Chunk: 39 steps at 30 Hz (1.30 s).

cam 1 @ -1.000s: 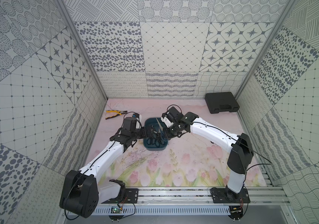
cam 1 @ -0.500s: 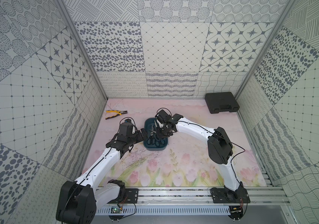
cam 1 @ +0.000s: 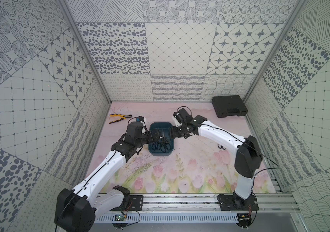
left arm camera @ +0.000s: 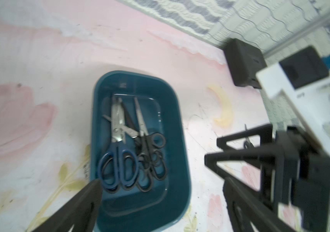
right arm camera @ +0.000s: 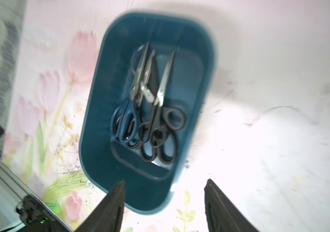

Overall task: Put the scissors into the storage box
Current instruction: Pick up the scissors from the center of the board.

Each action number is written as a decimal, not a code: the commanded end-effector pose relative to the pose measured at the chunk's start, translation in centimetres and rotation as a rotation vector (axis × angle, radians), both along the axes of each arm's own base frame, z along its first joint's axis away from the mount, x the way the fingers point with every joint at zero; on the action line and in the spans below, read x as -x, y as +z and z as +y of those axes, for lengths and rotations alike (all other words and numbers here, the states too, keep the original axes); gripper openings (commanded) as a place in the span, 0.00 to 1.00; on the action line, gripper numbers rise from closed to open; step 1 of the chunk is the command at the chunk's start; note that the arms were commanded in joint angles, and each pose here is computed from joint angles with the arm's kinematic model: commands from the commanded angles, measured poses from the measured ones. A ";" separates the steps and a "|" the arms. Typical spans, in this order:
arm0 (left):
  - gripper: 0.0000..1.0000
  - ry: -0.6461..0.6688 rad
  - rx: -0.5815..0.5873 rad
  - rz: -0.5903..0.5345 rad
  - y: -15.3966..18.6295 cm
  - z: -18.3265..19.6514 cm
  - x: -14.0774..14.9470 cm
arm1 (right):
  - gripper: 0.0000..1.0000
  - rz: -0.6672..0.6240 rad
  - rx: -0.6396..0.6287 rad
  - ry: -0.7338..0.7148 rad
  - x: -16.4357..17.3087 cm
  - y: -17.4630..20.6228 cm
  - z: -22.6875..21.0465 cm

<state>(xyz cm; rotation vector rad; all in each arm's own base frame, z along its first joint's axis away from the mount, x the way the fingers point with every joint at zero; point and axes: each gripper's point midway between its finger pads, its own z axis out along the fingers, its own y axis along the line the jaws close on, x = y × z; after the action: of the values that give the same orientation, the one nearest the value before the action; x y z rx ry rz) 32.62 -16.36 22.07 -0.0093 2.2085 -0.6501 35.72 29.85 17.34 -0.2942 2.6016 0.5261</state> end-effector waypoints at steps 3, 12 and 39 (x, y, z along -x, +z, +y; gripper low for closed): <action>0.99 -0.576 -0.038 -0.248 5.5 -13.4 4.3 | 0.66 0.007 0.037 -0.317 -3.3 -1.4 -16.0; 0.99 -0.898 -0.035 -0.031 -1.0 -25.0 7.3 | 0.59 0.197 0.261 -0.553 0.7 -7.8 -29.1; 0.99 -0.893 -0.079 0.117 -7.1 -26.2 6.8 | 0.40 0.388 0.376 -0.522 1.5 -15.9 -29.8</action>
<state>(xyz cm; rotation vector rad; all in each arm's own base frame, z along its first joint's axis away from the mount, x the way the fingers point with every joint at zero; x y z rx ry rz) 26.35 -42.27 14.91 0.9998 2.3068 -1.0280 34.15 -0.12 2.60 0.4106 2.9651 -0.1052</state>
